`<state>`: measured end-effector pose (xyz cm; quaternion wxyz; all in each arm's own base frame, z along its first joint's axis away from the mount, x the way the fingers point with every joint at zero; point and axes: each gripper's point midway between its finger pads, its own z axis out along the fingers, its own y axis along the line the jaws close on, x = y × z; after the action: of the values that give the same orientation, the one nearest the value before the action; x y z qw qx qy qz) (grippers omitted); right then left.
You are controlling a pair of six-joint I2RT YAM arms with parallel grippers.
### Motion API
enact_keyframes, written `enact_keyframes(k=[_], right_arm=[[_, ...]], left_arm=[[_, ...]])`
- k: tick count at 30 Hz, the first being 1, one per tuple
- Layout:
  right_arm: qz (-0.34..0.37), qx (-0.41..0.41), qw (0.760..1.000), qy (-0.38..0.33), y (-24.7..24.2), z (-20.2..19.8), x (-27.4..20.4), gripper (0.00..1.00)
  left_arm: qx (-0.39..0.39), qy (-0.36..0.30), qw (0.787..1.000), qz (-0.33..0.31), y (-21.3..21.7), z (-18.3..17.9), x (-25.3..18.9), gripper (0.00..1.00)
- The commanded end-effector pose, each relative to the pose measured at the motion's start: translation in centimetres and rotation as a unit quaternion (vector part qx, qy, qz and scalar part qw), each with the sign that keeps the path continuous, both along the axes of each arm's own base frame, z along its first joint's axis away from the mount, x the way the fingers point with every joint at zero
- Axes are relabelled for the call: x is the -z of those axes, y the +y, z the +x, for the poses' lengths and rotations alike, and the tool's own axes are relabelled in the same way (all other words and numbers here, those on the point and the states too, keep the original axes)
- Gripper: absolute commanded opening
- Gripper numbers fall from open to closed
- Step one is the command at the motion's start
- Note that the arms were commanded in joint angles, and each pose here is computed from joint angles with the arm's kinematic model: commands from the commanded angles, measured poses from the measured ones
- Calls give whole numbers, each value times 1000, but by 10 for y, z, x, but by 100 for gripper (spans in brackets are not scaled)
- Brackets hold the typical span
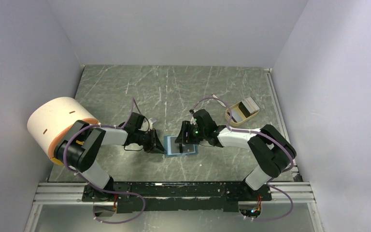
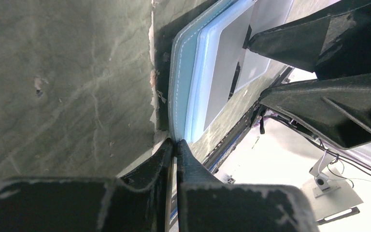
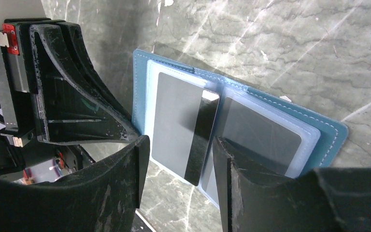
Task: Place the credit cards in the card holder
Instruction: Insert the credit card into the card holder, then close the card holder at the center of the board.
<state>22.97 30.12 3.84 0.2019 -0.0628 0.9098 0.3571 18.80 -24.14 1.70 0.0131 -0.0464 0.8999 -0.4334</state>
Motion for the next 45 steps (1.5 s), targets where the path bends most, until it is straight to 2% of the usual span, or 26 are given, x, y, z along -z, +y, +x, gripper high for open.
enact_keyframes(k=[1,15,27,32,41,43,45], right_arm=[[8,-1,1000,8,6,-3,6,55],[66,-27,997,19,40,-11,-10,55],[62,-35,997,14,36,-16,-13,53],[39,-41,998,-7,28,-15,-17,52],[-41,-67,990,-120,-10,-5,-47,59],[-74,-71,985,-139,-23,0,-44,55],[-111,-88,978,-153,-32,5,-36,46]], left_arm=[[-1,-18,1000,-12,-2,7,-9,9],[0,-18,1000,-15,-3,9,-9,9],[0,-21,1000,-21,-4,9,-16,9],[-2,-27,1000,-3,1,9,-19,9],[4,-21,1000,20,18,8,-21,9],[3,-25,999,21,21,10,-24,9],[-1,-26,999,28,27,13,-26,9]])
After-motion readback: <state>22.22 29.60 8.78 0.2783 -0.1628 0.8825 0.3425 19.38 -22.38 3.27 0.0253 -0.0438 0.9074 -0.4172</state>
